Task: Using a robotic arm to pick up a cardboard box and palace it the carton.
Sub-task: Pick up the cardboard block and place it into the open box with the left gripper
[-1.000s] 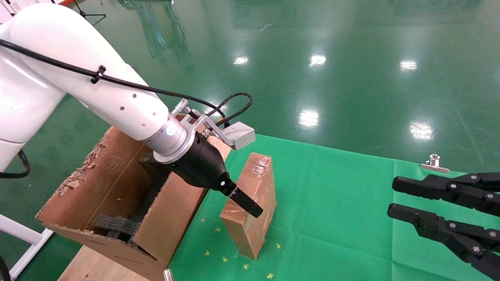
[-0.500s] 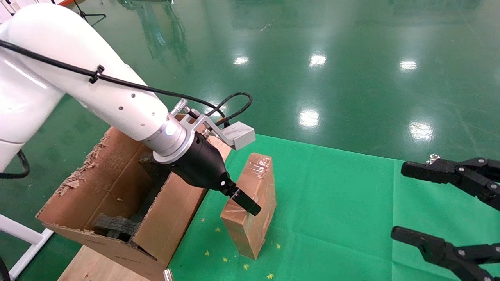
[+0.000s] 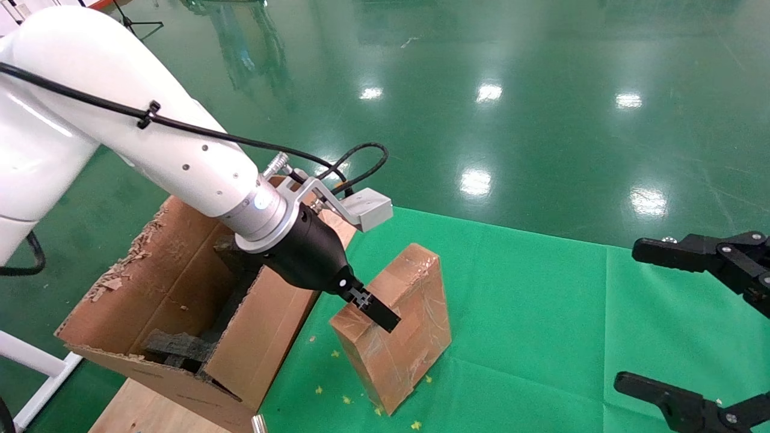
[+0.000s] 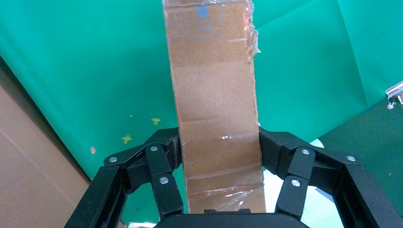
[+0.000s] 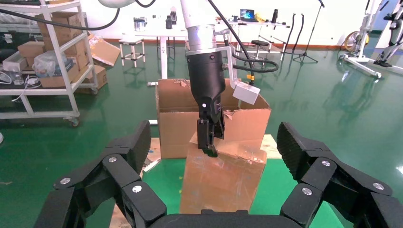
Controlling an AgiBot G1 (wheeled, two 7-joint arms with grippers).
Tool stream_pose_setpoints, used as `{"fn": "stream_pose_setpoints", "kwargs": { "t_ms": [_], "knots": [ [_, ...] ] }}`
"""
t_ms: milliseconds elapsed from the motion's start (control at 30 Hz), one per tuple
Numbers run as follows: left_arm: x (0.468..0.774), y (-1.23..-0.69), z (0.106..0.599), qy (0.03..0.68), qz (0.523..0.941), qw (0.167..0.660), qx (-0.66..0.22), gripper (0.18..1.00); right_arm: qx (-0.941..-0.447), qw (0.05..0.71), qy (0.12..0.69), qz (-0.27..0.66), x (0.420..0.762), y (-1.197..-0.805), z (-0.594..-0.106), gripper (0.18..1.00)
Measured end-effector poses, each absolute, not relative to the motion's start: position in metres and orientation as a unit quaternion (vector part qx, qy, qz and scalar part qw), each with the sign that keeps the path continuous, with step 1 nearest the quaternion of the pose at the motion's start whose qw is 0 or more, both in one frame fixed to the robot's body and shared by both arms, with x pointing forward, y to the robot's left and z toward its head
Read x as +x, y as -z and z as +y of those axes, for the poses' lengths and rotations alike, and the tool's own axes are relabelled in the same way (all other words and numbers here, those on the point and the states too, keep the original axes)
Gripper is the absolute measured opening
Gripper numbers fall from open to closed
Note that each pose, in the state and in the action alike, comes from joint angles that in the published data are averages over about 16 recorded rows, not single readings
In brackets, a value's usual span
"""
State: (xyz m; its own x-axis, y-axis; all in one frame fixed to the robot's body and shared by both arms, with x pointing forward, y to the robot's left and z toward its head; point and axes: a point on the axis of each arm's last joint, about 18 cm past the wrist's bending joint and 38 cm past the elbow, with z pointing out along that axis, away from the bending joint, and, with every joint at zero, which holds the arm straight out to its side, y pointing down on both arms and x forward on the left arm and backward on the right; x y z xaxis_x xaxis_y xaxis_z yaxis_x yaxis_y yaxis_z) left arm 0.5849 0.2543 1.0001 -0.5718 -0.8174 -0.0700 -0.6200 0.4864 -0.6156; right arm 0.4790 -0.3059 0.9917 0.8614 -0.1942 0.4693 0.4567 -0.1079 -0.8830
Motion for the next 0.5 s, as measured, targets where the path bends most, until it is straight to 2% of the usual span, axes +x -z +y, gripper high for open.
{"fn": "stream_pose_setpoints", "kwargs": {
  "t_ms": [300, 500],
  "knots": [
    [0.584, -1.034, 0.265, 0.305, 0.829, 0.216, -0.415, 0.328, -0.702, 0.661, 0.246, -0.093, 0.479, -0.992, -0.306, 0.978],
    [0.578, -1.090, 0.296, 0.355, 0.792, 0.267, -0.418, 0.300, -0.702, 0.661, 0.246, -0.093, 0.479, -0.992, -0.306, 0.997]
  ]
}}
